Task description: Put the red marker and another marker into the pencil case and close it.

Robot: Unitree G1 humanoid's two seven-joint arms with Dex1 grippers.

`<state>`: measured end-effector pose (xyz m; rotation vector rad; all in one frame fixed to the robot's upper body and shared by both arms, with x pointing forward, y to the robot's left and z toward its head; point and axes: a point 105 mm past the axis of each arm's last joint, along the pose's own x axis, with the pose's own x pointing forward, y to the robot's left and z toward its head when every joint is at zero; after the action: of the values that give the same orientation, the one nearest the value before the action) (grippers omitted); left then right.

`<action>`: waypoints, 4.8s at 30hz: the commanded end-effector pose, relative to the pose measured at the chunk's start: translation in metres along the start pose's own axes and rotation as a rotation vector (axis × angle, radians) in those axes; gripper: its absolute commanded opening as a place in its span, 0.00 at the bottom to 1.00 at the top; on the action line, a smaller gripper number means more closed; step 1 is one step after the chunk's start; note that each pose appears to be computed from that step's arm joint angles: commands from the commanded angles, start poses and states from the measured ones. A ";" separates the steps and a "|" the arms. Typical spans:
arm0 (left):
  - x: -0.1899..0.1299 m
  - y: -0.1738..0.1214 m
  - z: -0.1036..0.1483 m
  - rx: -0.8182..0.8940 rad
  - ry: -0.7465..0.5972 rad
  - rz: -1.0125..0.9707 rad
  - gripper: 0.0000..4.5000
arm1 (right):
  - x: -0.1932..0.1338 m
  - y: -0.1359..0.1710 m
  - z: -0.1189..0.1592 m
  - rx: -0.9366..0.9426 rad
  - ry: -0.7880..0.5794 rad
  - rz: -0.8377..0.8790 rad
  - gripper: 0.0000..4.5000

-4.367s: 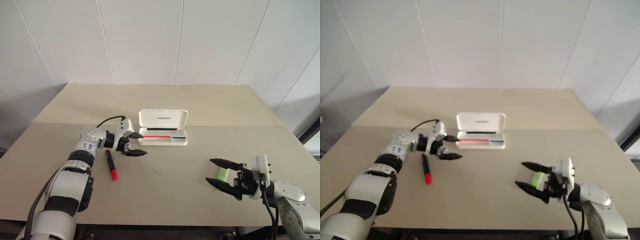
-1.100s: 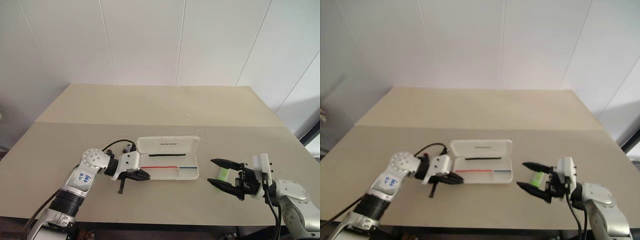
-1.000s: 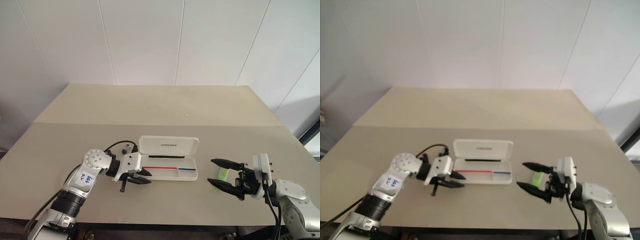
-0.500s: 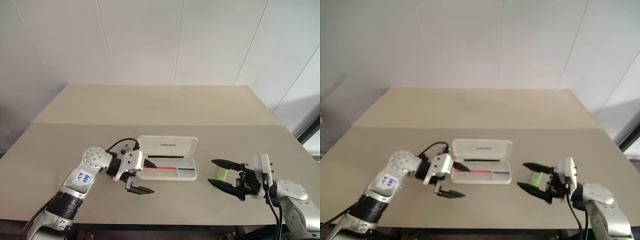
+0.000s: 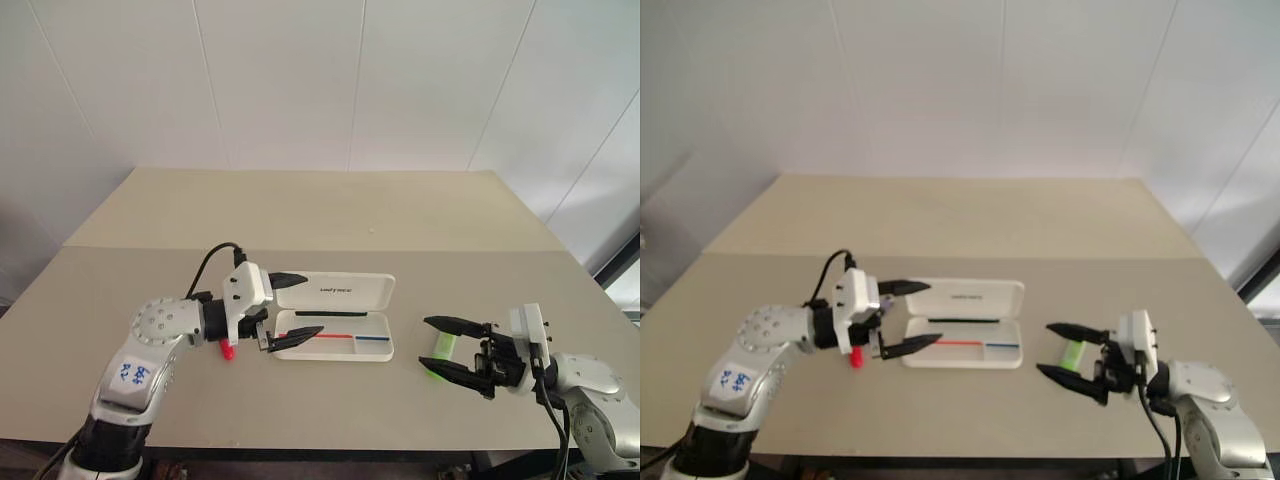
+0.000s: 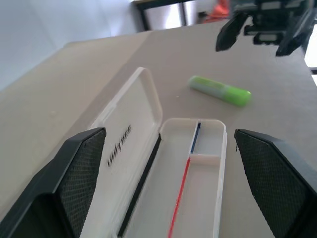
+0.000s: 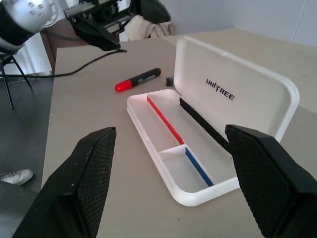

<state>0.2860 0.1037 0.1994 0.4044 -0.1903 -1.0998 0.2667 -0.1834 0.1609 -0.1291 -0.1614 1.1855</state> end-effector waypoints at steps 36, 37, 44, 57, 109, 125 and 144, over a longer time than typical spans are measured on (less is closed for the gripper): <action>-0.080 0.036 -0.112 -0.418 0.469 1.253 0.98 | 0.009 -0.007 0.005 -0.006 -0.025 0.058 1.00; -0.080 0.036 -0.115 -0.443 0.475 1.248 0.98 | 0.009 -0.007 0.005 -0.006 -0.025 0.058 1.00; -0.071 0.047 -0.118 -0.582 0.428 1.234 0.98 | 0.010 -0.007 0.004 -0.007 -0.025 0.056 1.00; -0.061 0.054 -0.121 -0.660 0.447 1.201 0.30 | 0.009 -0.006 0.005 -0.011 -0.023 0.050 1.00; 0.102 0.011 -0.029 0.226 0.353 -0.302 0.13 | 0.000 -0.005 0.007 -0.032 -0.020 -0.018 1.00; 0.123 0.006 -0.035 0.232 0.331 -0.299 0.64 | -0.009 0.001 0.007 -0.034 -0.012 -0.067 1.00; 0.099 -0.007 0.004 0.201 0.154 -0.353 1.00 | -0.007 0.010 -0.001 -0.002 0.026 -0.195 1.00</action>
<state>0.3294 0.0100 0.1803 0.7316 -0.0236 -1.3828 0.2560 -0.1869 0.1488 -0.1065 -0.1179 1.0195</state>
